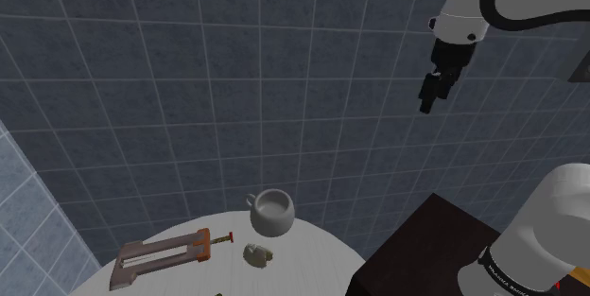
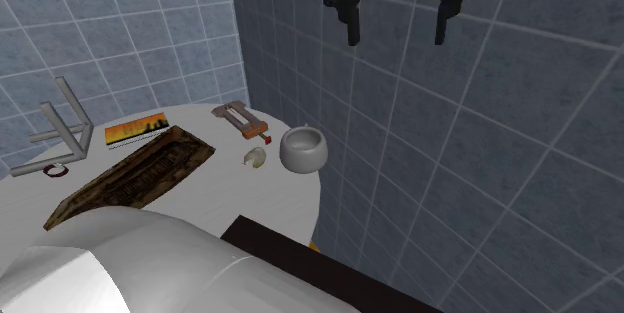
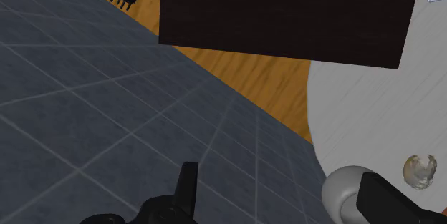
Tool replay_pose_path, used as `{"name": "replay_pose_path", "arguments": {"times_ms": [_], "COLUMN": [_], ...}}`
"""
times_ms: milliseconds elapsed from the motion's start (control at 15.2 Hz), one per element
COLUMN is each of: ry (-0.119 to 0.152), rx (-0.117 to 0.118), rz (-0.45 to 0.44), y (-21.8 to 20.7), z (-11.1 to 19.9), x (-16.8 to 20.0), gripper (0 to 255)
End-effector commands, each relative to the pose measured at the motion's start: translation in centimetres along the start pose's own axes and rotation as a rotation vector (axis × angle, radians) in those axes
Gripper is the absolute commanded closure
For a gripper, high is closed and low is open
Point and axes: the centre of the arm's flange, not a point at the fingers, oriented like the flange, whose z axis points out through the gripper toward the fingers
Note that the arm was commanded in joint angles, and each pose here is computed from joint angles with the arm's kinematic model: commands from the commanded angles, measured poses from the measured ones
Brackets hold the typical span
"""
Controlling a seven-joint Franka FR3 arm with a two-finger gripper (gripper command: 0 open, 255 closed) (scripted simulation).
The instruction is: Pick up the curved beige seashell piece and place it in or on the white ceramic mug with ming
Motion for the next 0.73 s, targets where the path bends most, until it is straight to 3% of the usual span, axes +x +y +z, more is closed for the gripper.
{"name": "replay_pose_path", "arguments": {"times_ms": [0, 660], "ry": [0.0, -0.03], "rx": [0.0, 0.025], "rz": [0.0, -0.071], "y": [0.0, -8.6], "z": [0.0, 8.1], "x": [0.0, 5.9], "gripper": [0, 0]}}
